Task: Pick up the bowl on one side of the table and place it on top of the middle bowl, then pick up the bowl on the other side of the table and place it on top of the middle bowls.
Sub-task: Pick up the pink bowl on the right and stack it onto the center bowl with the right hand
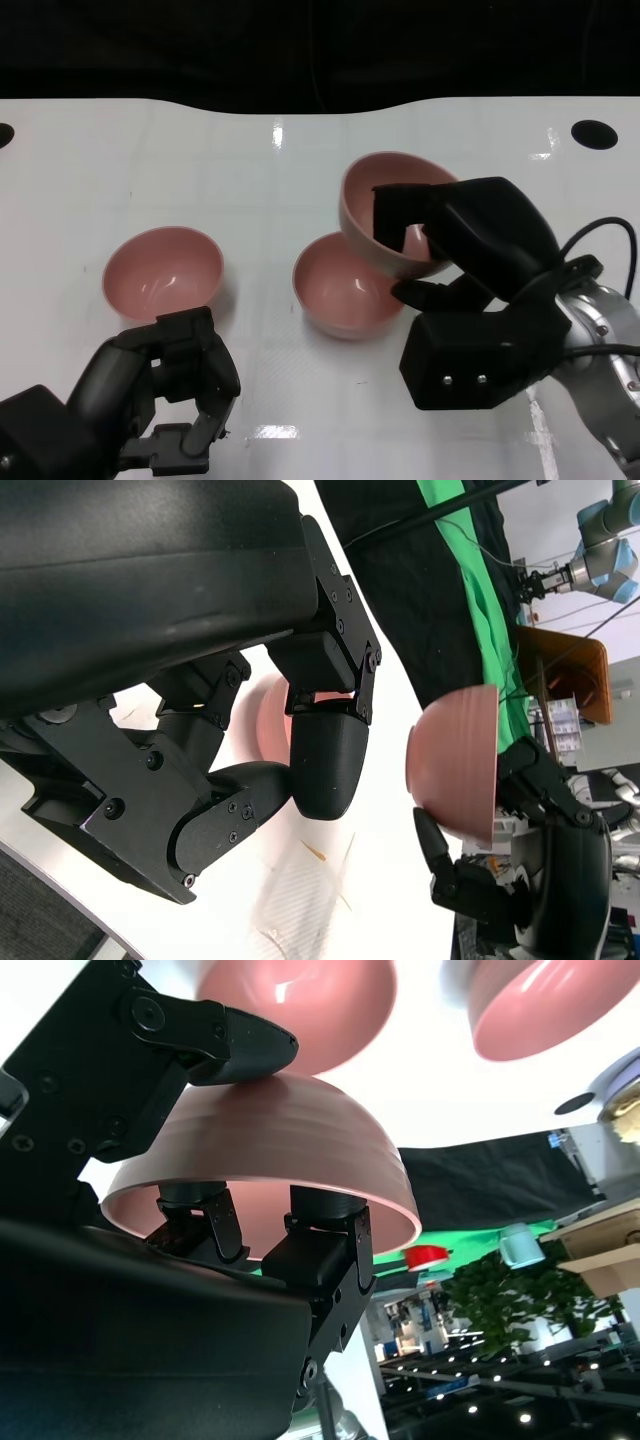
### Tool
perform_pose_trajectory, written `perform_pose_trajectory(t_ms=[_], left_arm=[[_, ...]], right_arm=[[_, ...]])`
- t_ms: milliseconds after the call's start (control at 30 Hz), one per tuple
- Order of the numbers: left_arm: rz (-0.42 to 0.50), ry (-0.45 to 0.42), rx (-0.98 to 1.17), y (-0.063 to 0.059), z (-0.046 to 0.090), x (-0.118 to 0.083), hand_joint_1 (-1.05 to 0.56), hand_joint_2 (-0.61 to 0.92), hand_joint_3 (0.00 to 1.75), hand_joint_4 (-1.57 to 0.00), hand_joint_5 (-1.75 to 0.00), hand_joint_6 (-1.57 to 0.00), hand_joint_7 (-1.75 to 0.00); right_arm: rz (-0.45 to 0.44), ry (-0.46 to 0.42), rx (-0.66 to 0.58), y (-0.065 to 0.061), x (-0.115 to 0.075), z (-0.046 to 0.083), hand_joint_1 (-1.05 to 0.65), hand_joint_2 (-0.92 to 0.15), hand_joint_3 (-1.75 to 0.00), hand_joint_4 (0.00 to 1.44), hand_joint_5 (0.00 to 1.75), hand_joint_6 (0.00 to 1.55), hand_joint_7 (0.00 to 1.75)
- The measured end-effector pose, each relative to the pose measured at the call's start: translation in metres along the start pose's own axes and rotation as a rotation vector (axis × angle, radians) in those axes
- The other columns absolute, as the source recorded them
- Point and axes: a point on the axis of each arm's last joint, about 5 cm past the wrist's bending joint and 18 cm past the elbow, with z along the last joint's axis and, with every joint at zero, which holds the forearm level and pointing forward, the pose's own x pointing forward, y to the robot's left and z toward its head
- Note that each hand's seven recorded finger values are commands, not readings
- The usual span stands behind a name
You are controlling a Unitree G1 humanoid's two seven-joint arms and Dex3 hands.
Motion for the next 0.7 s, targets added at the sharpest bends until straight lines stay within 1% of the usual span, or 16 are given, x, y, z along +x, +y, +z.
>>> perform_pose_trajectory(t_ms=[67, 167, 233, 467, 500, 600, 700], left_arm=[[-0.001, 0.002, -0.001, 0.000, 0.000, 0.000, -0.13, 0.51, 1.18, -0.89, -1.68, -0.86, -1.48], [-0.001, 0.008, -0.004, 0.000, 0.000, 0.000, -0.14, 0.51, 1.17, -0.88, -1.68, -0.85, -1.48], [-0.001, 0.008, -0.003, 0.000, 0.000, 0.000, -0.14, 0.51, 1.17, -0.88, -1.67, -0.85, -1.49], [-0.003, 0.000, -0.002, -0.001, 0.002, -0.001, -0.13, 0.47, 1.22, -0.87, -1.69, -0.85, -1.49], [-0.002, 0.002, -0.003, -0.001, 0.003, -0.001, -0.13, 0.46, 1.23, -0.87, -1.69, -0.86, -1.49], [0.009, 0.008, 0.010, -0.002, 0.004, -0.001, -0.13, 0.44, 1.25, -0.88, -1.67, -0.87, -1.48], [0.014, 0.010, 0.027, -0.003, 0.004, -0.001, -0.11, 0.43, 1.29, -0.89, -1.68, -0.87, -1.49]], right_arm=[[0.009, -0.003, 0.005, 0.003, 0.003, 0.002, -0.17, -0.20, -1.40, 1.00, 1.75, 0.81, 1.60], [0.034, -0.016, 0.004, 0.008, 0.007, 0.005, -0.16, -0.18, -1.42, 1.00, 1.75, 0.77, 1.71], [0.045, -0.018, 0.000, 0.011, 0.009, 0.006, -0.16, -0.18, -1.43, 1.00, 1.75, 0.75, 1.74], [0.094, -0.030, -0.009, 0.022, 0.012, 0.004, -0.19, -0.26, -1.36, 1.00, 1.75, 0.77, 1.69], [0.098, -0.030, -0.009, 0.024, 0.012, 0.004, -0.18, -0.28, -1.33, 1.00, 1.75, 0.77, 1.70], [0.110, -0.027, -0.014, 0.028, 0.014, 0.001, -0.18, -0.29, -1.27, 1.02, 1.75, 0.75, 1.74], [0.113, -0.031, -0.027, 0.031, 0.015, 0.000, -0.18, -0.29, -1.25, 1.02, 1.75, 0.73, 1.75]])
